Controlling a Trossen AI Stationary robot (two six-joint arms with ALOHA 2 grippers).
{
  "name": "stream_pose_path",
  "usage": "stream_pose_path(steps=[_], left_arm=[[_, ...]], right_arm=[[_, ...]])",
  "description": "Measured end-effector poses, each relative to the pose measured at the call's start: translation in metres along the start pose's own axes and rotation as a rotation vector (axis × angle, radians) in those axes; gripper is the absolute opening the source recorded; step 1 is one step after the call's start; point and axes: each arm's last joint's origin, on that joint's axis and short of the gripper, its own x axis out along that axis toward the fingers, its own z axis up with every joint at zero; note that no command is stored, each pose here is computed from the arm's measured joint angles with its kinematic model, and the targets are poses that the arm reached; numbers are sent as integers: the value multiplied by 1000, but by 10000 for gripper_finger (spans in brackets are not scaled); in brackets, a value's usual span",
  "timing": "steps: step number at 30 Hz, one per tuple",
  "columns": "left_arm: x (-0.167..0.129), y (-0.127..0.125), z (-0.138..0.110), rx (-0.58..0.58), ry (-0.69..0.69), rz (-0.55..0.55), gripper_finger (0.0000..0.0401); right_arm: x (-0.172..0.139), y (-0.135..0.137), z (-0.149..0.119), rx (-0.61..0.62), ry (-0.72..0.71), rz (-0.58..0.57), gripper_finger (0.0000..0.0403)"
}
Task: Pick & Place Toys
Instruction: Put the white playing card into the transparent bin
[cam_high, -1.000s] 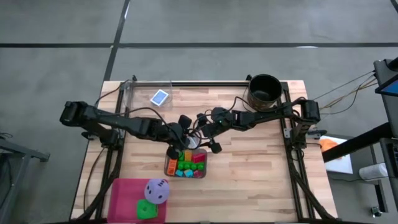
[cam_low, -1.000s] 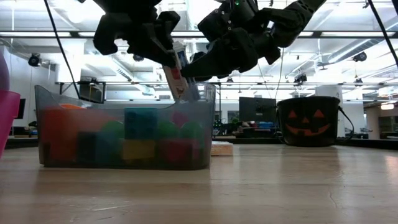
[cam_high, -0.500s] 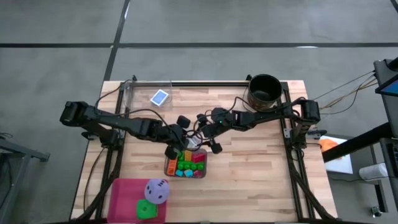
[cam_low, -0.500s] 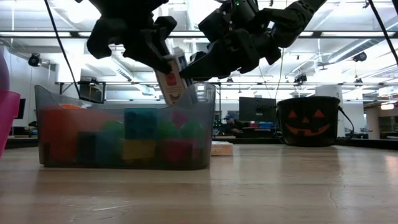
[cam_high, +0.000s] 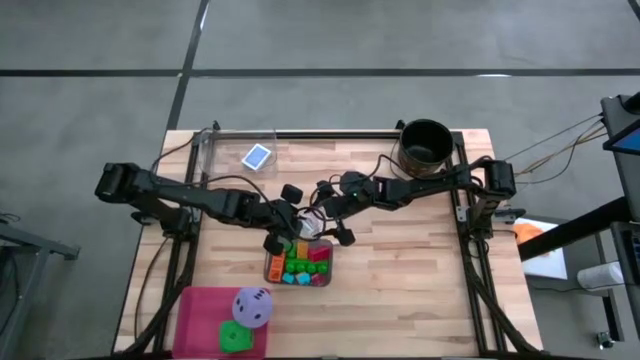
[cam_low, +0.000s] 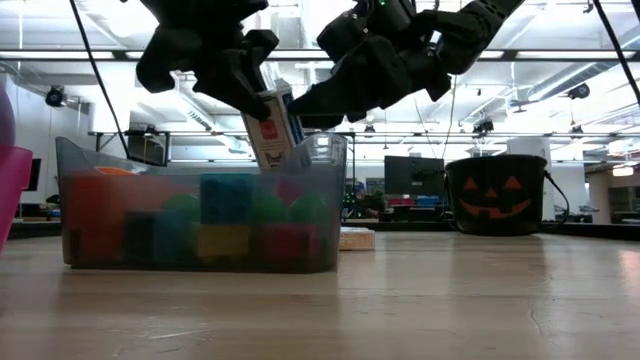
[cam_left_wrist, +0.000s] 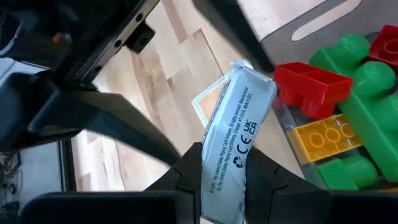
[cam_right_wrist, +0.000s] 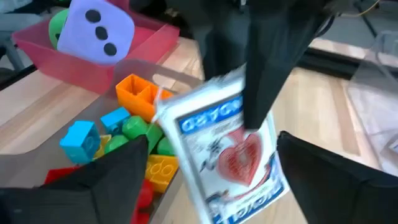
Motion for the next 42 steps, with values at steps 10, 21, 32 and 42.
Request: stream_pose_path(steps=[10,21,32,42], left_arm=[[-7,-1,-5,-61,26,-15,67],[-18,-6,-40,-293,-251,119,67],[-36,-1,-114,-595,-457,417,67],[-36,29,-182,-869,-330,710,67]], right_arm=[[1,9,-10,43,46,64,395],[-13,18,-28,-2,-195,23,395],[-38,37,-36,50,-269,53,395],[-45,42,-38,51,-327,38,395]])
